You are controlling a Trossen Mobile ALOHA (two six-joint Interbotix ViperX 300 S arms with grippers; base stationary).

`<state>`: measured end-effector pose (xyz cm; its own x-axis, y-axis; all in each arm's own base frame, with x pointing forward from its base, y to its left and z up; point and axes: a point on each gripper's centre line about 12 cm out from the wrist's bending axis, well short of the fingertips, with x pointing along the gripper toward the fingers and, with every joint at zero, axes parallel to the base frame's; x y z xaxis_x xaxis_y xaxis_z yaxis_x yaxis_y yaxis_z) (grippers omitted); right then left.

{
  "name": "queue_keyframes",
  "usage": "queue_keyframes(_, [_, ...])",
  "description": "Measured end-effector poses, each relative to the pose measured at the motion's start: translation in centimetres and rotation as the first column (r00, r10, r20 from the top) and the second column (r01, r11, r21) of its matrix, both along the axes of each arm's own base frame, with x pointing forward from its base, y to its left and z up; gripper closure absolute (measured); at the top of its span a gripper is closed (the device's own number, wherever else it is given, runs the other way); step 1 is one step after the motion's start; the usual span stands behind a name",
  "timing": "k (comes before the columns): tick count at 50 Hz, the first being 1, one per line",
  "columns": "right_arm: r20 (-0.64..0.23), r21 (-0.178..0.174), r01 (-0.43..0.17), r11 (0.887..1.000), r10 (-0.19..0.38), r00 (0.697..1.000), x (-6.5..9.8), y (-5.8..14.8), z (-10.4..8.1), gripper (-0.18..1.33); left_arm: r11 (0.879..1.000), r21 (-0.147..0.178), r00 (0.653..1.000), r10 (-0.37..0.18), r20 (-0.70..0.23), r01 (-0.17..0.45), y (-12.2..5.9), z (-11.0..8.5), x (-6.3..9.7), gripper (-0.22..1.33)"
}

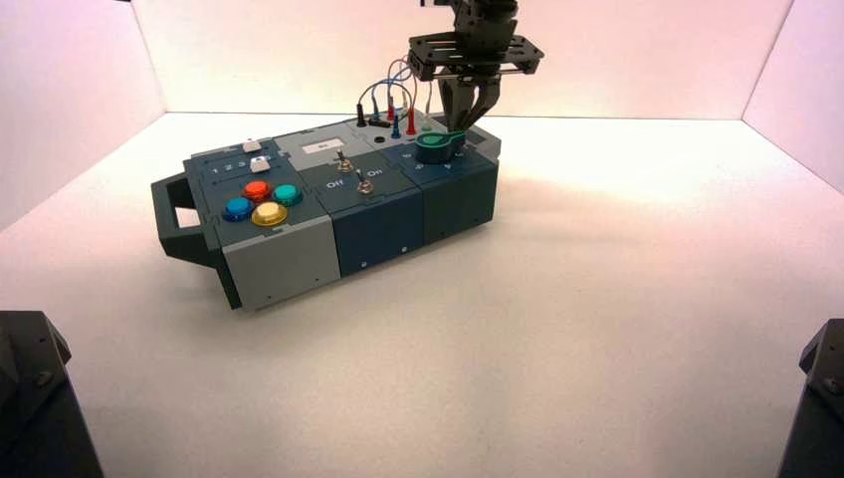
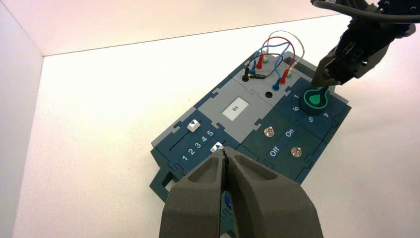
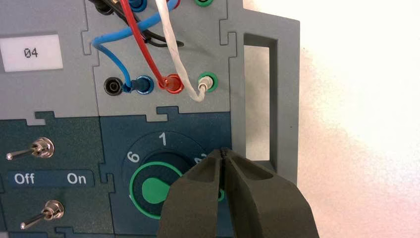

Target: Turn the knob to position 5.

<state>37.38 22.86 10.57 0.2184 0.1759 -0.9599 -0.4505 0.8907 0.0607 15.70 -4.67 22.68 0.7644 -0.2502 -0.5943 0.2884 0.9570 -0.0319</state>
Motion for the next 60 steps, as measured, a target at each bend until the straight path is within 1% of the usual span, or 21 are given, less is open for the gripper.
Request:
queue_keyframes(17, [-0.030, -0.018, -0.003, 1.000, 0.002, 1.000, -0.4, -0.3, -0.3, 1.29, 1.000, -0.001, 1.000, 0.000, 0.003, 0.000, 0.0, 0.0, 0.0, 1.28])
queue_keyframes(35, [-0.059, -0.035, -0.004, 0.999, 0.002, 0.998, -1.6, -1.0, -0.5, 1.29, 1.000, -0.001, 1.000, 0.000, 0.003, 0.000, 0.0, 0.0, 0.0, 1.28])
queue_keyframes(48, [-0.067, -0.040, -0.009, 0.999, 0.006, 0.998, -2.3, -1.2, -0.4, 1.29, 1.000, -0.001, 1.000, 0.000, 0.004, 0.000, 0.0, 0.0, 0.0, 1.28])
queue_keyframes(60, [-0.063, -0.037, -0.024, 0.999, 0.022, 0.998, -2.7, -0.6, -0.1, 1.29, 1.000, -0.001, 1.000, 0.000, 0.003, 0.000, 0.0, 0.0, 0.0, 1.28])
